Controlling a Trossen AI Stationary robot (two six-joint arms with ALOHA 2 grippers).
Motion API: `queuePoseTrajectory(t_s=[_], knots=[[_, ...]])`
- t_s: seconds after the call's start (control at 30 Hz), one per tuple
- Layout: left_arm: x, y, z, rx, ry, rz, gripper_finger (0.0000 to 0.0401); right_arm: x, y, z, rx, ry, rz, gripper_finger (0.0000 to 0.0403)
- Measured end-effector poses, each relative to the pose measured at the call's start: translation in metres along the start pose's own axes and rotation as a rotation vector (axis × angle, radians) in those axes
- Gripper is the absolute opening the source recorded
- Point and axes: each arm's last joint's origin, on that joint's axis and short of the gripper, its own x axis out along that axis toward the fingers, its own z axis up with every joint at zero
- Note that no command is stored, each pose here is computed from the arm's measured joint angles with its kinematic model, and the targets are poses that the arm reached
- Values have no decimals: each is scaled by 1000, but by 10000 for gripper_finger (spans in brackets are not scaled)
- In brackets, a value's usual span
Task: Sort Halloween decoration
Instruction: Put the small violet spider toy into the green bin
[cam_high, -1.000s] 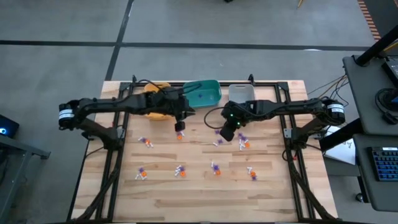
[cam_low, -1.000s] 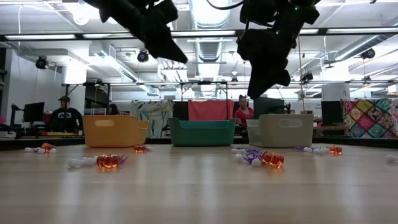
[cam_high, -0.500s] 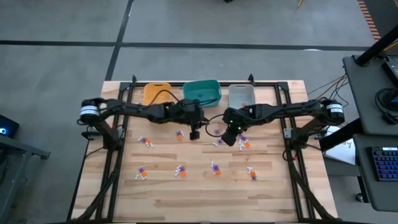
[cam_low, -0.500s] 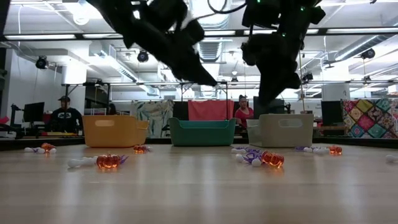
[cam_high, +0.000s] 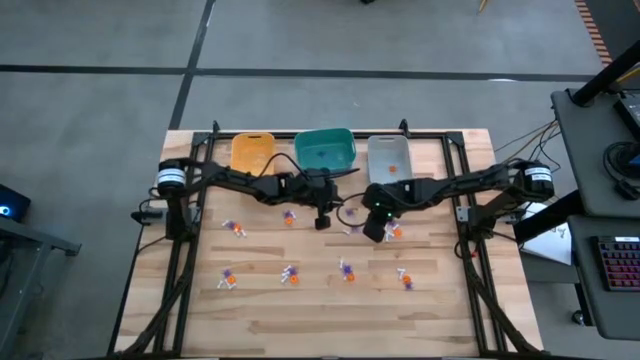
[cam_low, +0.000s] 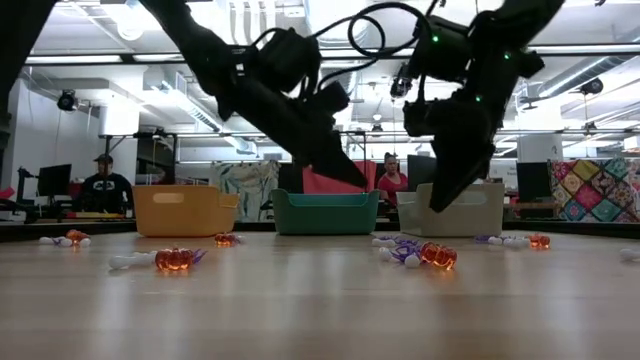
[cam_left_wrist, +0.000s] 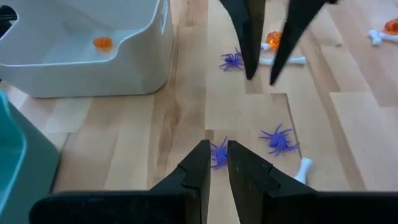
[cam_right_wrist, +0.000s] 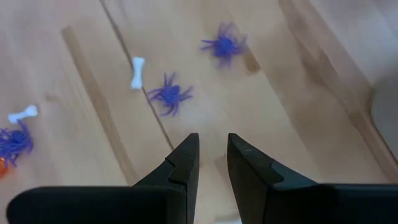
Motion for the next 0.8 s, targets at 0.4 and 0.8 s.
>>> queuePoseTrajectory(t_s=[0.4,0.8], knots=[[30,-1,-22,-11,-13,2,38,10,6,-5,-172,-167,-27,72],[44,-2,-36,-41,-13,2,38,11,5,-5,-14,-196,-44,72]])
